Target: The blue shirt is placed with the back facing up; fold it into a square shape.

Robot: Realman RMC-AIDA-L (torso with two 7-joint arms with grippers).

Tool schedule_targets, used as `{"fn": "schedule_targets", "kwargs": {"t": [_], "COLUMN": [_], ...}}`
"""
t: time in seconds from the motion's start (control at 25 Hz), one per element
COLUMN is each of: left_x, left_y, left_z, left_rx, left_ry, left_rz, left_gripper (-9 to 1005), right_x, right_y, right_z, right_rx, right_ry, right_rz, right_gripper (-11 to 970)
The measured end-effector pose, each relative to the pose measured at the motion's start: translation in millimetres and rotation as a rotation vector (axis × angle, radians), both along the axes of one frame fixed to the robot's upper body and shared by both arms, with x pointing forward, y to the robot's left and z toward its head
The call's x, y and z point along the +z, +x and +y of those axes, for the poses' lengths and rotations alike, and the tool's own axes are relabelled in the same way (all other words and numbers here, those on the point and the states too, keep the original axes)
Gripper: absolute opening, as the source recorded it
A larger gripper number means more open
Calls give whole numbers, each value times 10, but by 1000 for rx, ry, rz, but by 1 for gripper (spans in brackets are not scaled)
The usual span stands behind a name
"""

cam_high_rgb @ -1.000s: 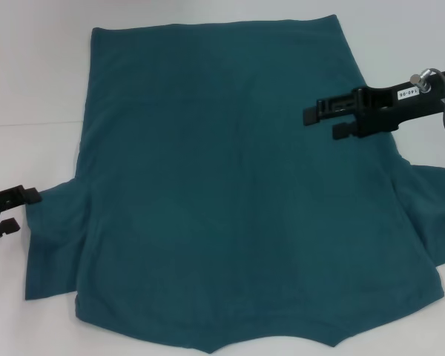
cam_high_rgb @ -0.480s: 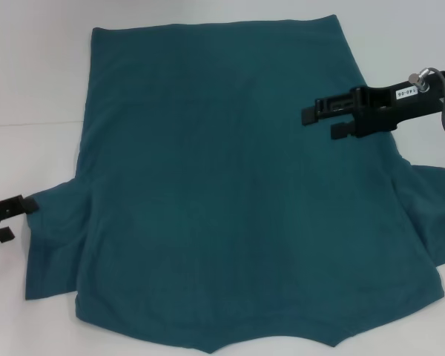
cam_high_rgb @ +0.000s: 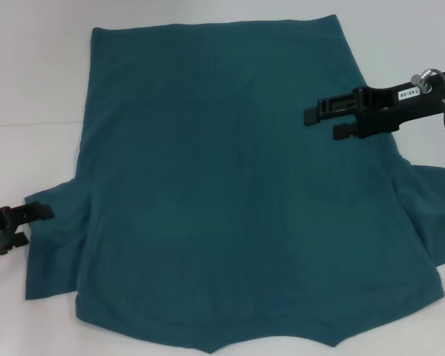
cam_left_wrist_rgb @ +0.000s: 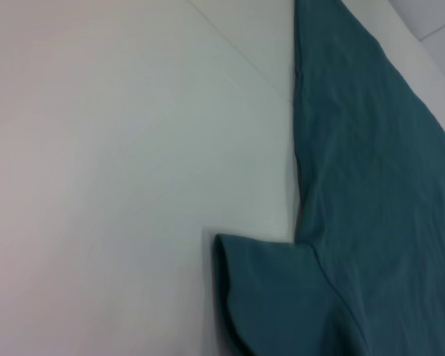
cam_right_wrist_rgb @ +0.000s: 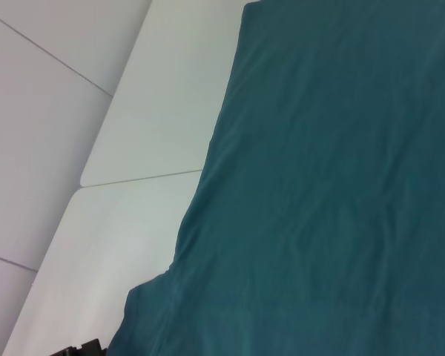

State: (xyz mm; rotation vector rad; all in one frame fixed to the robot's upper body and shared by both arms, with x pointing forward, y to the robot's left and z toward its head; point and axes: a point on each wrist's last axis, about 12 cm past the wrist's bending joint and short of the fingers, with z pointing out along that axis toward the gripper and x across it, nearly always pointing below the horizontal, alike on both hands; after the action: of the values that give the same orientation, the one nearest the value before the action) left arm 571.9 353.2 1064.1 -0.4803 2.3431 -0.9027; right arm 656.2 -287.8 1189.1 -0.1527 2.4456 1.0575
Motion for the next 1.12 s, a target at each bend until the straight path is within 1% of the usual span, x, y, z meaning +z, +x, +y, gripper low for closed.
{"fn": "schedule_targets", "kwargs": {"t": [0.32,0.52,0.72,0.84,1.08,1.12], "left_x": [-23,-15,-23,-25,-13,-13], "left_y": [102,124,107,99,96,94], "left_z": [-152,-154,-123,-120,-116,-116], "left_rx": [-36,-28,-30,-34,-42,-46], "left_ry": [17,20,36,37,42,44], "left_rz": [10,16,26,26,20,21], "left_gripper": [840,838,632,423,185,166], "right_x": [10,19,23,28,34,34], "right_y": [2,4,5,7,7,7], "right_z": [-21,-25,-25,-25,-27,-27], "right_rx": [-6,-6,-7,-8,-9,-9], "right_ry": [1,1,4,7,13,13], "right_rz": [-5,-7,-8,-9,-10,-10], "right_gripper": [916,916,916,915,915,915]}}
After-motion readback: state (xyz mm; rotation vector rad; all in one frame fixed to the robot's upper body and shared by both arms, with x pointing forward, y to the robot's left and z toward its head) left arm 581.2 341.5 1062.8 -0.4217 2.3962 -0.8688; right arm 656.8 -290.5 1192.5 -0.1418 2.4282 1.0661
